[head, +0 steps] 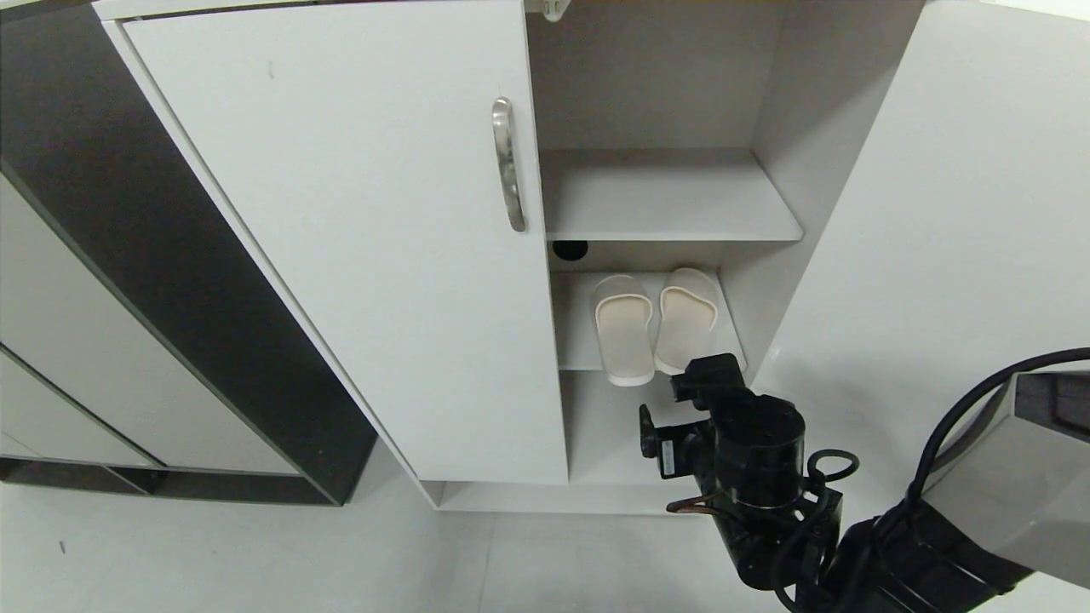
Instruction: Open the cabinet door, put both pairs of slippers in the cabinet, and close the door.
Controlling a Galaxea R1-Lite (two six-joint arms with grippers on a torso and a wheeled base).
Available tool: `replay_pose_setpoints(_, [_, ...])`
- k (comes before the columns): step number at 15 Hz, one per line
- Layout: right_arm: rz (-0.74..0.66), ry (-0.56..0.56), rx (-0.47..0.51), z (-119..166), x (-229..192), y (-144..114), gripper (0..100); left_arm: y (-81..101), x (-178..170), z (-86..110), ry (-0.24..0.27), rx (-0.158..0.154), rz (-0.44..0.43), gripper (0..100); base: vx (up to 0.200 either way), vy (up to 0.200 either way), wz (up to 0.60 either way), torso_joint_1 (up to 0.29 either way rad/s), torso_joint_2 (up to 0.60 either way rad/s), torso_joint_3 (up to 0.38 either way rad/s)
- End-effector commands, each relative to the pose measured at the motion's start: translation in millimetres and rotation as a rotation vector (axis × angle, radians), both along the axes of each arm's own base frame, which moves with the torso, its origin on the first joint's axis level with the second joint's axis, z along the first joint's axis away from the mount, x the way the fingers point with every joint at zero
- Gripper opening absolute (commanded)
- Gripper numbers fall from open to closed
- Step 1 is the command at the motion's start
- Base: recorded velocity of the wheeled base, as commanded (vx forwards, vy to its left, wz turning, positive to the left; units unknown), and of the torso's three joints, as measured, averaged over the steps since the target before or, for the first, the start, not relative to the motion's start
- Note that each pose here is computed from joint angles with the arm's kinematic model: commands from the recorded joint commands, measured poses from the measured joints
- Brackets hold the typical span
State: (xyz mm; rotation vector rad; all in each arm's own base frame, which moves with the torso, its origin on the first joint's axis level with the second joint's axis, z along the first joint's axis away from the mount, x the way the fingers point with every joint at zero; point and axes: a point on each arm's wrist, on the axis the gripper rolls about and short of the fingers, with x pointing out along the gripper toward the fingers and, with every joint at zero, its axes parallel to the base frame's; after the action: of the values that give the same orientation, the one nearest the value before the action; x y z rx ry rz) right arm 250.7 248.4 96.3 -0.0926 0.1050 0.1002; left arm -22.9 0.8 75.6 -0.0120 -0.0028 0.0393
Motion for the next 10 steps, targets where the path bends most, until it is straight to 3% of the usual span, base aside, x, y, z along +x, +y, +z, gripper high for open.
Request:
replay_pose_setpoints(1, [0.002, 0.004, -0.004, -2.1, 0.1, 0.5, 100, 0.0, 0.1, 0.1, 0.001, 0.0, 0.001, 0, 0.0, 0.0, 0.0, 0.0, 0.0, 0.0])
replay_pose_setpoints(4, [0.002, -0.001, 0.0, -3.8, 1.3, 1.8, 100, 0.0, 0.1, 0.1, 0.001, 0.0, 0.001, 0, 0.0, 0.0, 0.0, 0.002, 0.0, 0.071])
replay_pose_setpoints(10, [0.002, -0.011, 0.007, -4.1, 2.3, 2.9, 100, 0.0, 0.1, 0.1, 0.001, 0.0, 0.001, 0, 0.0, 0.0, 0.0, 0.002, 0.0, 0.196])
